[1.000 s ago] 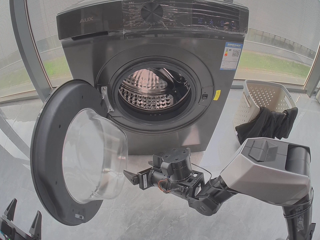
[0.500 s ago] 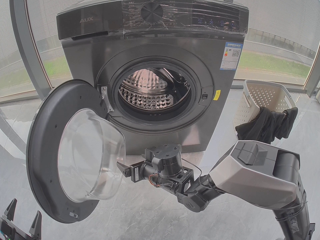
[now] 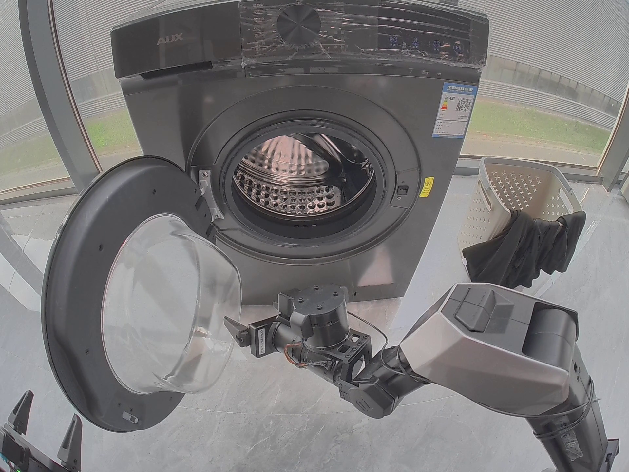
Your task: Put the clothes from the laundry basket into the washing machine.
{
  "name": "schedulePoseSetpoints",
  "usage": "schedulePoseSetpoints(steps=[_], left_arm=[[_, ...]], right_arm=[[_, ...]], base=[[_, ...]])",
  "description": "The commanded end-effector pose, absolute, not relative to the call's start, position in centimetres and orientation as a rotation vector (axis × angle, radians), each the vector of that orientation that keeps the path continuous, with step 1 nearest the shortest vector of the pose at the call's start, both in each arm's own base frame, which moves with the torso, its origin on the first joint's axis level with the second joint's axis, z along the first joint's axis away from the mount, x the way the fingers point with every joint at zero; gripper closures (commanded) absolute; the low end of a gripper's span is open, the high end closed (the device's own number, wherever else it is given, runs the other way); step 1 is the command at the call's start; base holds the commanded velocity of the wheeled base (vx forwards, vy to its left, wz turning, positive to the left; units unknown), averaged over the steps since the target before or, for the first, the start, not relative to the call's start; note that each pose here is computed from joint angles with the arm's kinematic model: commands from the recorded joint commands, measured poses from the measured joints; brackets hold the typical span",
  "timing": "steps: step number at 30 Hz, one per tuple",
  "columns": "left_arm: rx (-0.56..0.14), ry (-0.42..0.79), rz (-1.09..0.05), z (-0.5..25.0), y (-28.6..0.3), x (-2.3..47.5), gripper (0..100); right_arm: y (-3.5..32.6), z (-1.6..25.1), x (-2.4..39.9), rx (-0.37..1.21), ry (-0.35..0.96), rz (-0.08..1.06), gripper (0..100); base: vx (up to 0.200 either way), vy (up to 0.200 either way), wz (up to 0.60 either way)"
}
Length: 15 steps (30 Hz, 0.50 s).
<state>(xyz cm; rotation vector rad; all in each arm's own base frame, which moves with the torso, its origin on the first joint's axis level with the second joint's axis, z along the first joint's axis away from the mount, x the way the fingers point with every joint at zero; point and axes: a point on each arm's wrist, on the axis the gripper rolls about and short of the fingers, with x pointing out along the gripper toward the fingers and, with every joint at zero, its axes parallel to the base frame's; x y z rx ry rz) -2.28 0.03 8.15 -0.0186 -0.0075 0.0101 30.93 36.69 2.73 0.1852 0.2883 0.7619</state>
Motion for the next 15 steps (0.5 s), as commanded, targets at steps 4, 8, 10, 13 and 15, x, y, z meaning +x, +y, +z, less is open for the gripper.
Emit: schedulePoseSetpoints(steps=[4, 8, 10, 13, 15], left_arm=[[-0.018, -0.006, 0.011, 7.7, 0.0, -2.3, 0], [-0.02, -0.006, 0.011, 7.7, 0.0, -2.3, 0], [-0.02, -0.006, 0.011, 7.7, 0.0, -2.3, 0], [-0.02, -0.006, 0.011, 7.7, 0.0, -2.3, 0], [-0.02, -0.006, 0.011, 7.7, 0.0, -2.3, 0]], right_arm=[[37.4, 1.6, 31.2, 0.182, 0.293, 0.763, 0], [38.2, 0.8, 31.2, 0.179, 0.286, 0.752, 0], [38.6, 0.5, 31.2, 0.182, 0.281, 0.756, 0], [38.8, 0.5, 31.3, 0.187, 0.275, 0.758, 0], [38.9, 0.6, 31.3, 0.191, 0.268, 0.76, 0]], base=[[0.0, 0.0, 0.0], [0.0, 0.0, 0.0], [0.0, 0.0, 0.0], [0.0, 0.0, 0.0], [0.0, 0.0, 0.0]])
